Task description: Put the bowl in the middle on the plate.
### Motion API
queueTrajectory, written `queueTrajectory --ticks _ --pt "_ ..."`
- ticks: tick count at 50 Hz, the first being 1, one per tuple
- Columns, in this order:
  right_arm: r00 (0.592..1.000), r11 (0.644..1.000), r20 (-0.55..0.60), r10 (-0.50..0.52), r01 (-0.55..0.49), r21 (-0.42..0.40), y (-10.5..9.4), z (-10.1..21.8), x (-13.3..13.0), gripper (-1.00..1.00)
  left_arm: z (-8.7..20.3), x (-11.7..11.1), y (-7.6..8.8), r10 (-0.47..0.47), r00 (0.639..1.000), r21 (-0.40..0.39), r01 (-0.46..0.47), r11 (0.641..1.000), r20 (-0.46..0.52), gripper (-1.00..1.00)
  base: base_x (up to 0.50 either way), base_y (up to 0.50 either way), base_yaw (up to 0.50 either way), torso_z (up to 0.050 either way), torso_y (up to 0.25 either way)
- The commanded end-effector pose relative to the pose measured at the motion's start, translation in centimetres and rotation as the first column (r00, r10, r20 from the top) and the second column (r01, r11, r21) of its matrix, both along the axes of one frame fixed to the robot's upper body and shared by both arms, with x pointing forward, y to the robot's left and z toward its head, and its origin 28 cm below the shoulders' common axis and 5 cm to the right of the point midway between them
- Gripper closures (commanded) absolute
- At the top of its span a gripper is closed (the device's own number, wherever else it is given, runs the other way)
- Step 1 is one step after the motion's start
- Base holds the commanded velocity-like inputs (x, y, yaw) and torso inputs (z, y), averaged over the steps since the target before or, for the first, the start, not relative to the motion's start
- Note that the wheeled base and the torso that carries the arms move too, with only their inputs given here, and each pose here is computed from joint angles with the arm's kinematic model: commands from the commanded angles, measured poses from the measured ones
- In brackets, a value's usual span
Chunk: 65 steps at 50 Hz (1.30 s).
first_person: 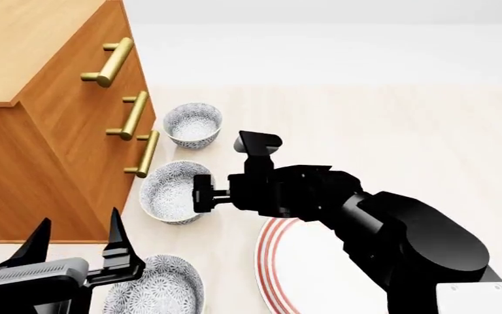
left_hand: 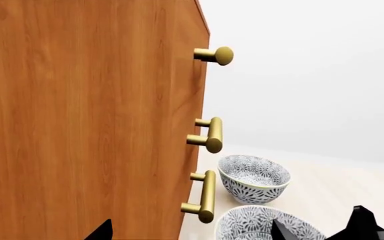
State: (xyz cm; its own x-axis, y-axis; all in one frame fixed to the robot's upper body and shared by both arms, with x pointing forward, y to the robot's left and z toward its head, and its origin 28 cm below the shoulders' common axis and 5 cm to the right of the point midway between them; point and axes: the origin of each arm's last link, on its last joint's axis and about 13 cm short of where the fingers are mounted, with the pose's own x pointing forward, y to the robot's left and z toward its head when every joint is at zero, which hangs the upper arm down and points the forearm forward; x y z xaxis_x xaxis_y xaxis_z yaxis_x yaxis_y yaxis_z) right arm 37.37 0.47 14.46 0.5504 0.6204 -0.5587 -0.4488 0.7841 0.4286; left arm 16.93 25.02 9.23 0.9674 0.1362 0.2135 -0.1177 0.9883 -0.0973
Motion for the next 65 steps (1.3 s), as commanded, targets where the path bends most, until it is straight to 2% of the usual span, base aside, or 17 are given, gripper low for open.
queueTrajectory --ticks 1,3,4,9,10,24,31,46,65 --pt "1.0 1.0 0.001 0.0 0.0 0.001 0.0 0.0 0.0 -1.0 0.0 0.0 0.0 -0.001 1.0 0.002 0.001 1.0 0.003 -1.0 0.0 0.0 0.0 0.0 0.0" --pt "1.0 1.0 0.001 0.0 0.0 0.001 0.0 0.0 0.0 -1.0 0.0 0.0 0.0 -0.001 1.0 0.002 0.001 1.0 0.003 -1.0 0.0 0.0 0.0 0.0 0.0" --pt "1.0 1.0 0.001 0.0 0.0 0.001 0.0 0.0 0.0 1.0 0.0 0.0 0.0 -0.001 1.0 0.001 0.001 1.0 0.002 -1.0 0.0 0.0 0.0 0.0 0.0" --pt "1.0 1.0 0.001 0.0 0.0 0.001 0.0 0.0 0.0 1.0 0.0 0.0 0.0 0.003 1.0 -0.005 -0.003 1.0 0.003 -1.0 0.0 0.0 0.0 0.0 0.0" --pt "0.999 0.998 0.036 -0.033 0.035 -0.051 0.3 0.2 0.0 1.0 0.0 0.0 0.0 0.003 1.0 -0.005 -0.003 1.0 0.003 -1.0 0.0 0.0 0.0 0.0 0.0" --pt "0.999 0.998 0.036 -0.033 0.035 -0.051 0.3 0.2 0.0 1.0 -0.1 0.1 0.0 0.007 1.0 -0.015 -0.007 1.0 -0.005 -1.0 0.0 0.0 0.0 0.0 0.0" --pt "0.996 0.998 0.079 -0.037 0.041 -0.048 0.2 0.8 0.4 1.0 0.1 0.1 0.0 0.008 1.0 -0.019 -0.008 1.0 -0.004 -1.0 0.0 0.0 0.0 0.0 0.0" --pt "0.986 0.988 0.142 -0.092 0.108 -0.109 -0.9 3.4 1.7 1.0 0.1 0.0 -0.2 0.007 1.0 -0.018 -0.008 1.0 -0.01 -1.0 0.0 0.0 0.0 0.0 0.0" --pt "0.978 0.955 0.166 -0.129 0.168 -0.244 -3.5 6.4 2.8 1.0 0.2 0.0 -0.4 0.011 1.0 -0.013 -0.011 1.0 -0.018 -1.0 0.0 0.0 0.0 0.0 0.0"
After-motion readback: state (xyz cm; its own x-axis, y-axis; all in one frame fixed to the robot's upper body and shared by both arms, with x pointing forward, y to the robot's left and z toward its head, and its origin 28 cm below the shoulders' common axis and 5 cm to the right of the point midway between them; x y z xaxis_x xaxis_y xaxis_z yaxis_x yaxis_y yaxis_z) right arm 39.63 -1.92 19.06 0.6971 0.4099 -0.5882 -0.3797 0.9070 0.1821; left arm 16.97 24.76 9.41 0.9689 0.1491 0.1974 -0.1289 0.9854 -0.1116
